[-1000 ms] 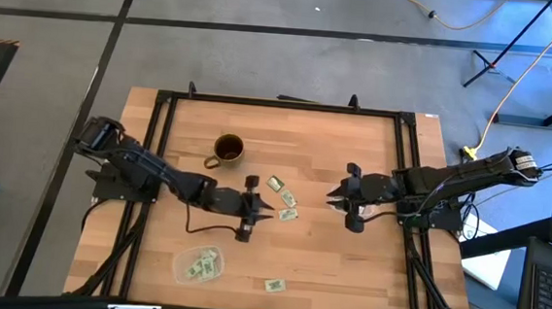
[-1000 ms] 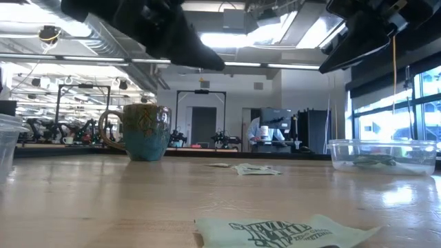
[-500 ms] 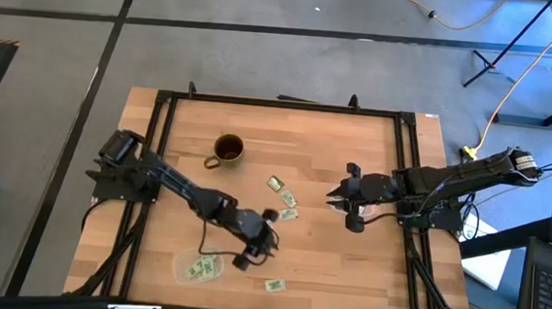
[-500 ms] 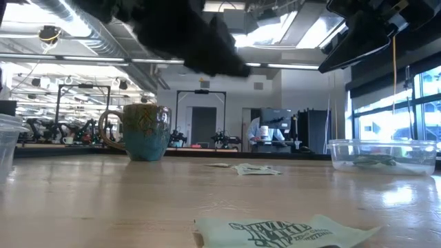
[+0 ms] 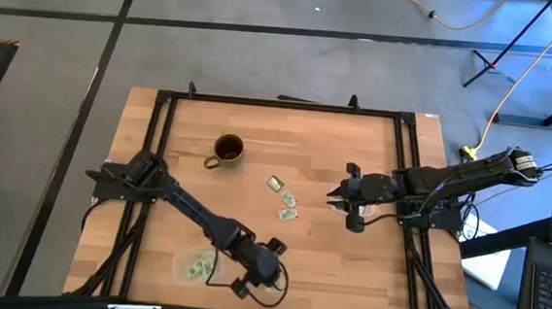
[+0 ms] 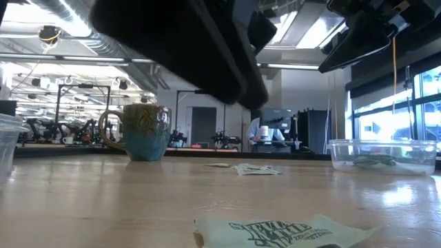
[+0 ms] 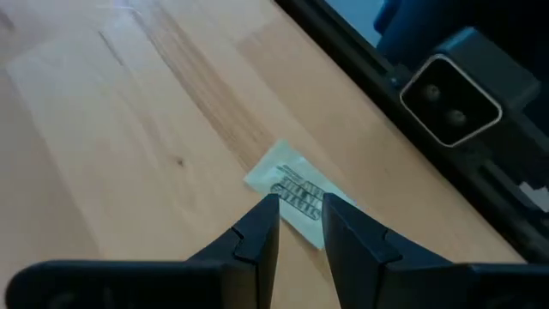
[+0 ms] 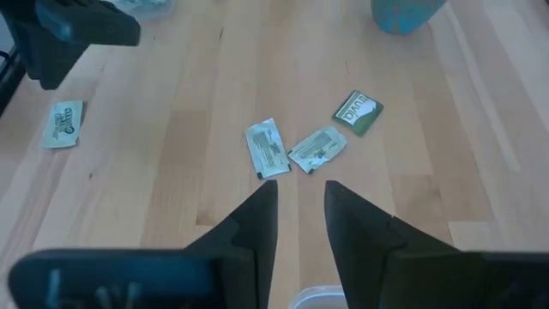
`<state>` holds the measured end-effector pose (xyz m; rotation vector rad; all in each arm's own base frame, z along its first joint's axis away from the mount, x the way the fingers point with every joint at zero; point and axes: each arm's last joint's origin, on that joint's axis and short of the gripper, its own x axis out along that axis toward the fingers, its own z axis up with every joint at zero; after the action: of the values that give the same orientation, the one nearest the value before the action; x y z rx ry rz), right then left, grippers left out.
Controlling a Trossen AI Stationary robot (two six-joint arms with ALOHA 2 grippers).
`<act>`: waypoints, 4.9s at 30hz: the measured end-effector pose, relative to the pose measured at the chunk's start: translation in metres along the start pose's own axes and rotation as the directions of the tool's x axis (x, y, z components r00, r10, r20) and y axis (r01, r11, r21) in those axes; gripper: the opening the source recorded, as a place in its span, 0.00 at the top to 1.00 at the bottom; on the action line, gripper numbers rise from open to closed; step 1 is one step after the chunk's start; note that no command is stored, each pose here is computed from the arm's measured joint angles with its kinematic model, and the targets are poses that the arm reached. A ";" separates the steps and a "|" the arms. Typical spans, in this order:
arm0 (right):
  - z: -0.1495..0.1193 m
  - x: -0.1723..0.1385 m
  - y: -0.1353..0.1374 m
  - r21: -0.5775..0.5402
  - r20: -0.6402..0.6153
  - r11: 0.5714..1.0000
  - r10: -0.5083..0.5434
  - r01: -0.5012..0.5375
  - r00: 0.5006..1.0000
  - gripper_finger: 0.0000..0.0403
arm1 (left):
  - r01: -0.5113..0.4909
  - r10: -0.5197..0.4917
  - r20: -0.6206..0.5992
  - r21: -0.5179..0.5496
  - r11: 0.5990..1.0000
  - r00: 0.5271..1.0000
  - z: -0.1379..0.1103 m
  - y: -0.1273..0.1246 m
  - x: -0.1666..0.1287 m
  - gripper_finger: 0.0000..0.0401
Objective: Pick and place Stevia / Truvia into bins
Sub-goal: Put the stevia packet into the bottom transparent container
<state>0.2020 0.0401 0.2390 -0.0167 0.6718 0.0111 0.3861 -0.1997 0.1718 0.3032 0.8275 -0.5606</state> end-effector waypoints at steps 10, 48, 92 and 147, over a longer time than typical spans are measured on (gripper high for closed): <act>0.000 0.000 0.000 0.003 -0.001 1.000 0.000 0.000 1.000 0.75 | -0.022 0.022 -0.044 0.002 1.000 0.999 -0.004 -0.008 0.022 0.79; -0.001 0.000 0.000 0.007 -0.007 1.000 0.000 0.000 1.000 0.75 | 0.005 -0.012 -0.103 -0.065 0.998 0.995 0.003 -0.005 0.010 0.99; -0.001 0.000 0.000 0.002 -0.005 1.000 0.001 -0.001 1.000 0.75 | -0.585 0.179 -0.563 -0.719 0.376 0.807 -0.066 -0.127 -0.065 0.99; -0.003 0.096 0.019 -0.202 0.017 0.976 0.086 -0.081 0.996 0.75 | -0.208 0.501 0.324 -0.635 0.744 0.803 -0.117 -0.050 -0.130 0.82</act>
<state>0.2752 0.0593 0.1770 -0.1831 0.6430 0.1601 0.2151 -0.1402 0.1936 -0.2353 0.3941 0.0243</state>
